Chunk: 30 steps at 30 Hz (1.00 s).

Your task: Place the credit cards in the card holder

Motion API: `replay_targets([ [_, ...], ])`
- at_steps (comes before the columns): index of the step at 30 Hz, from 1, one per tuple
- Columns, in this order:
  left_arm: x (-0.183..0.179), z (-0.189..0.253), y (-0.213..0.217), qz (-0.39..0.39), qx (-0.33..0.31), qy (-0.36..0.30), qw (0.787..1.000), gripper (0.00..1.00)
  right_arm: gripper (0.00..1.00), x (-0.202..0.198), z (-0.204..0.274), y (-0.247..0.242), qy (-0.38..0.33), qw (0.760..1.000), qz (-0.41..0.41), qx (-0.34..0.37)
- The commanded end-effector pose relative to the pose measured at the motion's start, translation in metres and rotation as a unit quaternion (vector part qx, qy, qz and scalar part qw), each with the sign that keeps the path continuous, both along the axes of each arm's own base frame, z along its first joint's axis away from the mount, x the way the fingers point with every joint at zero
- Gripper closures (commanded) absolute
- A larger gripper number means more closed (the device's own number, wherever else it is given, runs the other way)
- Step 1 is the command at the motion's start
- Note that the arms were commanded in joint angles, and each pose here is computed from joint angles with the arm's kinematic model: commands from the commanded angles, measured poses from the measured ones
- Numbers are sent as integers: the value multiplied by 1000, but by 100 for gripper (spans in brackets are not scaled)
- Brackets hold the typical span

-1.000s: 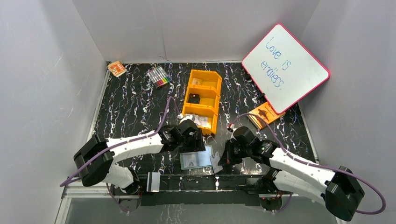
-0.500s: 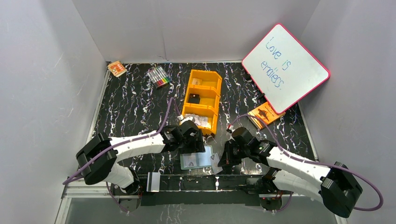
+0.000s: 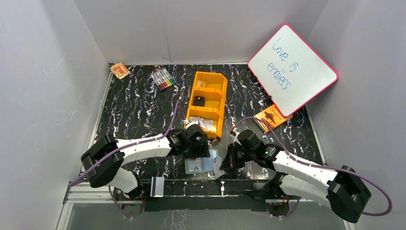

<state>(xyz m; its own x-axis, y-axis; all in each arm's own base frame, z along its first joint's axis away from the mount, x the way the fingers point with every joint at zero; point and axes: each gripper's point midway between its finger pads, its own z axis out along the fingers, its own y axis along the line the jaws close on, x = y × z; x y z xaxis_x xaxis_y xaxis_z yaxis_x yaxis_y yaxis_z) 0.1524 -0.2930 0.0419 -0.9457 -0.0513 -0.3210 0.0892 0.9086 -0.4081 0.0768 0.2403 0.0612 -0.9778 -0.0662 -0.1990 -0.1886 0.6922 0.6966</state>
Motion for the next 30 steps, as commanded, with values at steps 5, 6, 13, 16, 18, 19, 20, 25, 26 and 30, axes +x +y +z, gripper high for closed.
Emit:
replay_targets([
  [5,4,25,3,11,-10,-22,1000,26,100,5,23,19,-19,998,20,57],
  [6,4,27,4,13,-10,-23,1000,25,100,6,25,21,-19,998,20,60],
  [13,5,45,13,34,-24,-39,998,22,100,9,33,32,-18,996,33,76],
  [16,4,48,19,42,-23,-43,998,22,100,11,38,37,-19,996,37,83],
  [18,2,47,22,46,-22,-42,998,22,100,12,39,39,-18,995,39,85],
  [19,2,46,23,47,-21,-41,998,22,100,12,40,40,-19,995,40,86],
  [20,1,46,24,48,-21,-40,998,21,100,13,41,42,-19,995,41,88],
  [25,-1,42,27,52,-20,-36,998,22,100,13,44,47,-19,994,47,93],
  [26,-1,42,27,51,-20,-37,998,22,100,13,43,48,-18,994,49,92],
  [30,0,40,25,47,-17,-37,998,28,100,11,39,49,-11,995,53,87],
])
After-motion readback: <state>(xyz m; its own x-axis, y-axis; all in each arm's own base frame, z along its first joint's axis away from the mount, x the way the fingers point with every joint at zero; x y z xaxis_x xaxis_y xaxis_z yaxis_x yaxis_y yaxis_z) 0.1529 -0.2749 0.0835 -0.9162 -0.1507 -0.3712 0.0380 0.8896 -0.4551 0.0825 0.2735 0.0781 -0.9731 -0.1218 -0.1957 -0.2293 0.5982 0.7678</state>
